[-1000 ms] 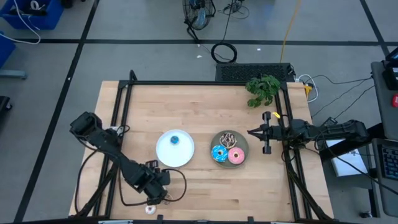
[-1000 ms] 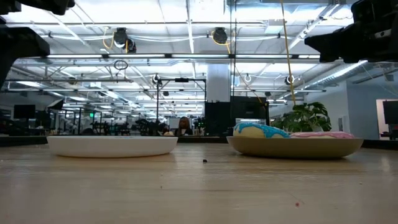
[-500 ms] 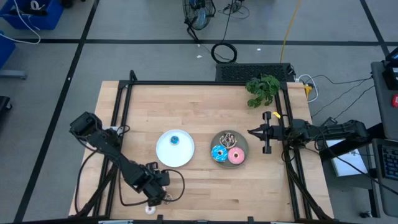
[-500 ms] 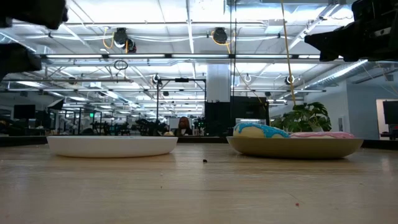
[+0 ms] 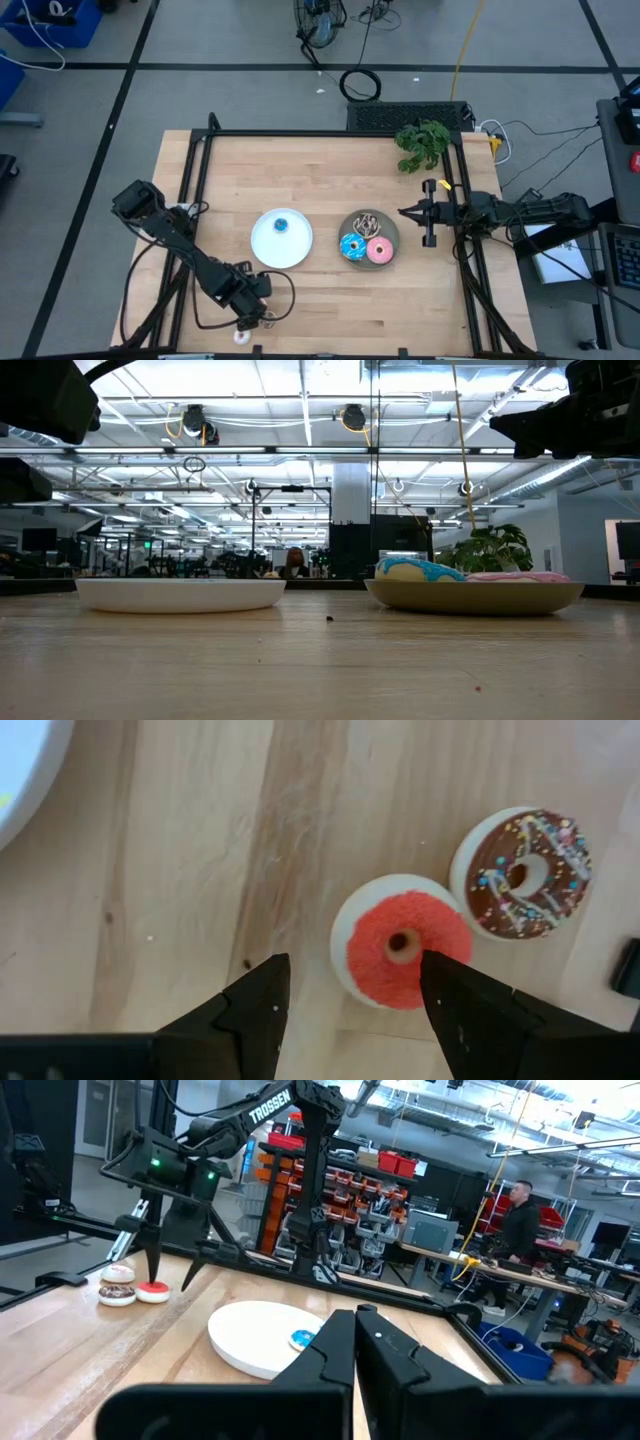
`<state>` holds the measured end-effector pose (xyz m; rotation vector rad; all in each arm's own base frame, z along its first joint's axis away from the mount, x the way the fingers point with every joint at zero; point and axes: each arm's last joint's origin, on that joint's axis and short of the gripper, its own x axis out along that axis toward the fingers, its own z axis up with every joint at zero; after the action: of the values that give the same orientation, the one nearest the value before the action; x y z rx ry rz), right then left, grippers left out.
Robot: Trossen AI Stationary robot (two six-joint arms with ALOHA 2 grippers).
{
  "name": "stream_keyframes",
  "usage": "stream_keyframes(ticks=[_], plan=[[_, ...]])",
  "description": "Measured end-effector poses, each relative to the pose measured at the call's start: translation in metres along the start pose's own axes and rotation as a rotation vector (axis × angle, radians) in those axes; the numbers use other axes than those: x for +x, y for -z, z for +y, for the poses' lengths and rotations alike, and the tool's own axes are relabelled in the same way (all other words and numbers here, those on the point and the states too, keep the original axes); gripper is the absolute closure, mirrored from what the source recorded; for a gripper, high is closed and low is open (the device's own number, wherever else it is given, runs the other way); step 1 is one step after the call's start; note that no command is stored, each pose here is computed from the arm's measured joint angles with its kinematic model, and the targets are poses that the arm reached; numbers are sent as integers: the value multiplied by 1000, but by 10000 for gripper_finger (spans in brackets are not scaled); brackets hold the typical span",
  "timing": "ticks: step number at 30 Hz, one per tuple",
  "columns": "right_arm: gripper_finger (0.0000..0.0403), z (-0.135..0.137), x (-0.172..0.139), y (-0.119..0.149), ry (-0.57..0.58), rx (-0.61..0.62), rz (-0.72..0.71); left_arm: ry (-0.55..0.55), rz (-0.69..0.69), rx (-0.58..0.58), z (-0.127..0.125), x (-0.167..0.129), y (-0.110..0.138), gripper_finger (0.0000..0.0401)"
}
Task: Pick & Place donuts
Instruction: Put the small orange donut on the white plate
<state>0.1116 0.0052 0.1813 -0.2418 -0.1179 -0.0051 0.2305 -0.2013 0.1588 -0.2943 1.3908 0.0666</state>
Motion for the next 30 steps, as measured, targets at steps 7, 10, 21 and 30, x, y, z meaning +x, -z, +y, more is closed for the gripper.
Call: stream_keyframes(ticks=[7, 10, 21, 30], plan=[[403, 0, 0, 0, 0, 0, 0, -3, -18, 3, 1, 0, -2, 178], [403, 0, 0, 0, 0, 0, 0, -11, -36, 9, 1, 0, -3, 178], [403, 0, 0, 0, 0, 0, 0, -3, -34, 1, 0, 0, -3, 178], [403, 0, 0, 0, 0, 0, 0, -6, -50, -2, 0, 0, -4, 178]])
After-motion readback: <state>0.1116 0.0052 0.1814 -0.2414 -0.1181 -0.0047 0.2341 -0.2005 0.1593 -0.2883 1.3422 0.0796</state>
